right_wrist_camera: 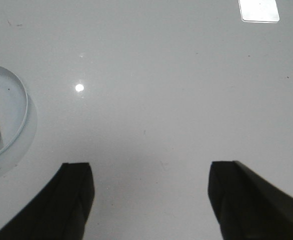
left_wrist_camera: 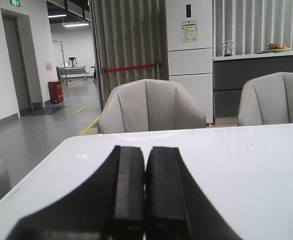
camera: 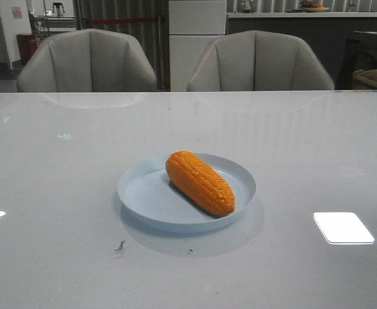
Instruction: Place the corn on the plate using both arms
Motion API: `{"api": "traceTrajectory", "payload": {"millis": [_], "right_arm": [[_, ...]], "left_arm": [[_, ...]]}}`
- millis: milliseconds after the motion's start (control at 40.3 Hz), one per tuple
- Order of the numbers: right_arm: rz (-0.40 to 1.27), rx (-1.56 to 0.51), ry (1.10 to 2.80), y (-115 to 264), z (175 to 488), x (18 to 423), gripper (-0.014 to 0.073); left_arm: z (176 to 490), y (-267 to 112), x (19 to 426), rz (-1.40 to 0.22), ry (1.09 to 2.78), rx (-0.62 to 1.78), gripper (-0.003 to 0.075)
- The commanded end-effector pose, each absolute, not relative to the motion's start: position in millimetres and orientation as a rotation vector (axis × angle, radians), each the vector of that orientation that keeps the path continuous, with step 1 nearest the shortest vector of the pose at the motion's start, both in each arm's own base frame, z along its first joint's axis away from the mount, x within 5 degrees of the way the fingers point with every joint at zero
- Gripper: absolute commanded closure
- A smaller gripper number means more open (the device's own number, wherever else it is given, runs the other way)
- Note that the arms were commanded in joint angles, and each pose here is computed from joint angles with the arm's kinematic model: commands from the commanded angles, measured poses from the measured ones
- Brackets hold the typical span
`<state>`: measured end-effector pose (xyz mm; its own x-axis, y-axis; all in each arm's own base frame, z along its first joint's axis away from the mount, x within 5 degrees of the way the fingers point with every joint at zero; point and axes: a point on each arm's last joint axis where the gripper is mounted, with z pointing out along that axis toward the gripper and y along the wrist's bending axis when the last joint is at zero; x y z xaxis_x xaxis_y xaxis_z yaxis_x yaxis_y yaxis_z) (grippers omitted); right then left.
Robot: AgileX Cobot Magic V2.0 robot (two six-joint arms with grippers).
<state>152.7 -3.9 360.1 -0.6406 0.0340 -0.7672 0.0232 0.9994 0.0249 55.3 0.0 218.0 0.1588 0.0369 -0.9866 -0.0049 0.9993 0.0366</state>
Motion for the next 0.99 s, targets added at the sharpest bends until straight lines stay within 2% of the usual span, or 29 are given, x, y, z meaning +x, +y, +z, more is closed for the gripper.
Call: {"api": "traceTrajectory", "payload": {"millis": [0, 99, 248, 298, 323, 372, 546, 794, 968], "right_arm": [[-0.092, 0.010, 2.159, -10.0, 369.0, 150.4, 0.0018], [-0.082, 0.016, 2.092, -8.9, 358.8, 140.0, 0.0125], [0.011, 0.051, 1.907, -2.9, 333.8, 118.1, 0.0445], [0.023, 0.047, 1.816, -1.5, 327.6, 110.0, 0.0534], [0.028, 0.040, 1.792, -0.6, 319.9, 106.6, 0.0550], [0.033, 0.023, 1.715, 0.8, 309.9, 97.6, 0.0526], [0.036, -0.019, 1.518, 2.4, 271.0, 67.8, 0.0538], [0.058, 0.006, 1.478, 1.7, 211.4, 53.3, 0.0538], [0.071, 0.014, 1.531, 2.1, 204.7, 54.3, 0.0538]], "left_arm": [[224.5, 0.1, 53.6, 0.023, 1.332, 0.019, 0.0622], [224.5, 0.1, 53.6, 0.023, 1.332, 0.019, 0.0622], [224.5, 0.2, 53.6, 0.025, 1.332, 0.018, 0.0622], [224.5, 0.2, 53.6, 0.025, 1.332, 0.018, 0.0622], [224.5, 0.2, 53.6, 0.025, 1.332, 0.018, 0.0622], [224.5, 0.2, 53.6, 0.025, 1.332, 0.018, 0.0622], [224.5, 0.2, 53.6, 0.025, 1.332, 0.018, 0.0622], [224.5, 0.2, 53.6, 0.025, 1.332, 0.018, 0.0622], [224.2, 0.2, 53.8, 0.025, 1.336, 0.018, 0.0622]]}}
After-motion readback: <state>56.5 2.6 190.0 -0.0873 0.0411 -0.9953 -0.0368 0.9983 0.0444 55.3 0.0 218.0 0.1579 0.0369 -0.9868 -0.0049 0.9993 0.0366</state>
